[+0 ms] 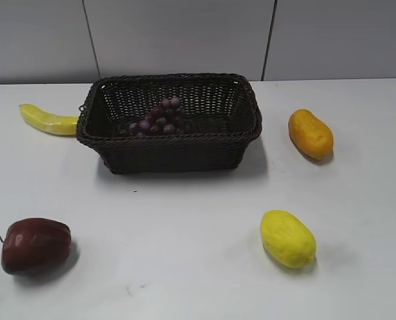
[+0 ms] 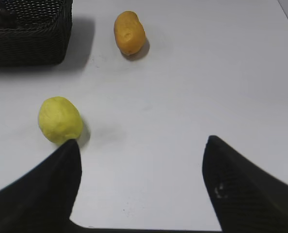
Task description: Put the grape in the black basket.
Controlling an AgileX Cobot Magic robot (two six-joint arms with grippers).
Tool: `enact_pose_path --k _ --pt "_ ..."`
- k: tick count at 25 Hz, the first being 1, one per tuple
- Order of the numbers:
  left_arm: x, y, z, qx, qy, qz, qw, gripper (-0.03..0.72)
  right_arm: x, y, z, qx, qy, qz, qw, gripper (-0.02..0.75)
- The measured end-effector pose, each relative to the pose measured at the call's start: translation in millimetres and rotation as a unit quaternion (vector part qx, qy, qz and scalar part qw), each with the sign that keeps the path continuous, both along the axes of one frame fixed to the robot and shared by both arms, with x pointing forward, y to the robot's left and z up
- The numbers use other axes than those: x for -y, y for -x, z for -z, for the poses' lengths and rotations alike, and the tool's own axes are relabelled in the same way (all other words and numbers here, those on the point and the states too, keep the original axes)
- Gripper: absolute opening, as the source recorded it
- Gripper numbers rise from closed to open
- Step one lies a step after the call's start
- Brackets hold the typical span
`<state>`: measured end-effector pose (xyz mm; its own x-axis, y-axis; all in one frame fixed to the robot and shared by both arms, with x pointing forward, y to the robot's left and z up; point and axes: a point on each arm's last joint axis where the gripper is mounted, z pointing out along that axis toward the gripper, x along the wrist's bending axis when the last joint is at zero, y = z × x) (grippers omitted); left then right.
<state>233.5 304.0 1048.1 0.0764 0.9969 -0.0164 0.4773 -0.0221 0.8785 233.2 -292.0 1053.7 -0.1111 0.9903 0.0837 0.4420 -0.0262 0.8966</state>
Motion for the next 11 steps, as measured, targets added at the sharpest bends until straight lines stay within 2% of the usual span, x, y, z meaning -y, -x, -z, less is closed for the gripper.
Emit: enact_pose_path --k 11 --pt "0.0 0.0 0.0 0.000 0.000 0.000 1.000 0.364 0.1 0.0 0.1 0.000 0.000 0.000 1.000 0.587"
